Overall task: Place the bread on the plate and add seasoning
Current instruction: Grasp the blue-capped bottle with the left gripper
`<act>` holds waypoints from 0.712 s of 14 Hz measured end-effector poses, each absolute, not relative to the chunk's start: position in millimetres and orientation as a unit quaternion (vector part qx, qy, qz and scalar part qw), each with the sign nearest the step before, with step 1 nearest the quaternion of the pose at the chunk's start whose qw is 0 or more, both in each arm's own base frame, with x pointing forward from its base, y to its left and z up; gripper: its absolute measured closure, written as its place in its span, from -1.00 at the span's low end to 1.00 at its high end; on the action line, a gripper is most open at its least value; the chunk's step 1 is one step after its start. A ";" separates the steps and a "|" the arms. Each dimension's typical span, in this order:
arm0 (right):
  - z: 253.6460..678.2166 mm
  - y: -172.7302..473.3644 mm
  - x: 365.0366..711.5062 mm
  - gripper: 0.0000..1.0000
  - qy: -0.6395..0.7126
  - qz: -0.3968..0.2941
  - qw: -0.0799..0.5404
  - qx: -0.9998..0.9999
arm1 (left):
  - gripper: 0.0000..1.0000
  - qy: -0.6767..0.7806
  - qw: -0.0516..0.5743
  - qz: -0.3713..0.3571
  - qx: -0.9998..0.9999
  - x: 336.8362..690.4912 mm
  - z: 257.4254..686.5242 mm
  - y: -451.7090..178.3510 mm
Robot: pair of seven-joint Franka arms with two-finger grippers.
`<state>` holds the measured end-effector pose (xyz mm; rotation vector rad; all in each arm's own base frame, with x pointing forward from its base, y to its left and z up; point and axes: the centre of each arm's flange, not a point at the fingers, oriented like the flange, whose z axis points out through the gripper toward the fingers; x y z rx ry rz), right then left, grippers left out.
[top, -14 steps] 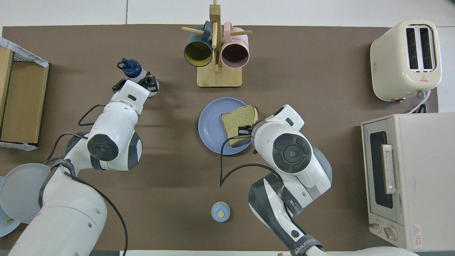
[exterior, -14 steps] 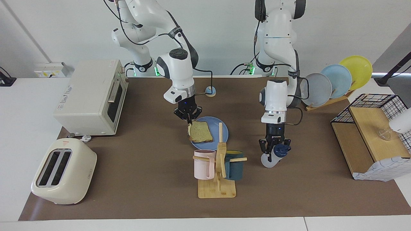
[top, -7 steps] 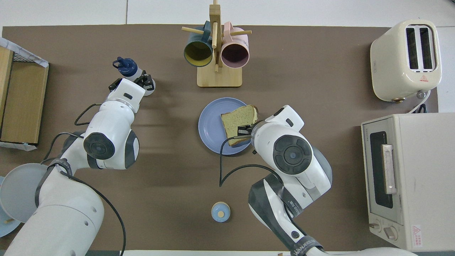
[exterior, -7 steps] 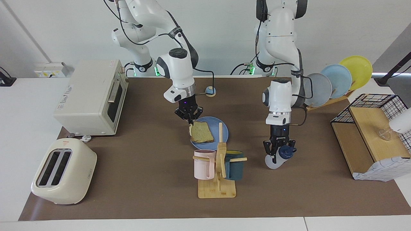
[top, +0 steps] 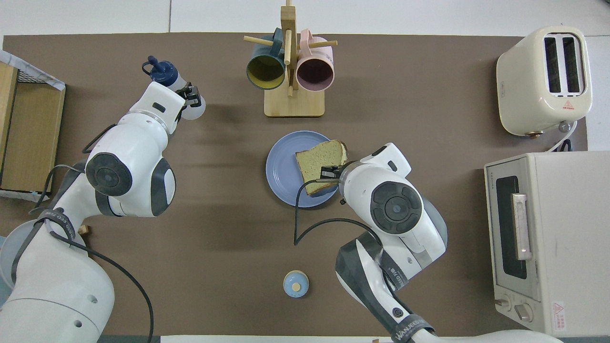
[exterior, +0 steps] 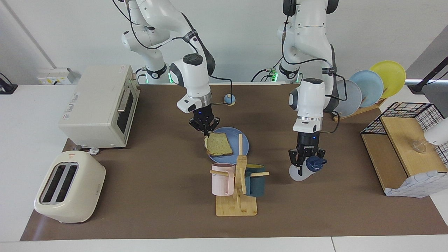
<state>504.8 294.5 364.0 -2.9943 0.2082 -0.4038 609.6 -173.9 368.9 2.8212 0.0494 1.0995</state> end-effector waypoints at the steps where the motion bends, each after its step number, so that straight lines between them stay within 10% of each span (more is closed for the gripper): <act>1: 363.6 294.2 504.7 0.86 0.073 -0.131 0.059 -0.987 | 0.20 0.015 0.059 0.355 0.933 608.9 377.3 -173.5; 10: 358.0 292.8 501.7 0.86 0.083 -0.138 0.078 -0.984 | 0.20 -0.068 0.068 0.288 0.953 597.8 458.7 -166.2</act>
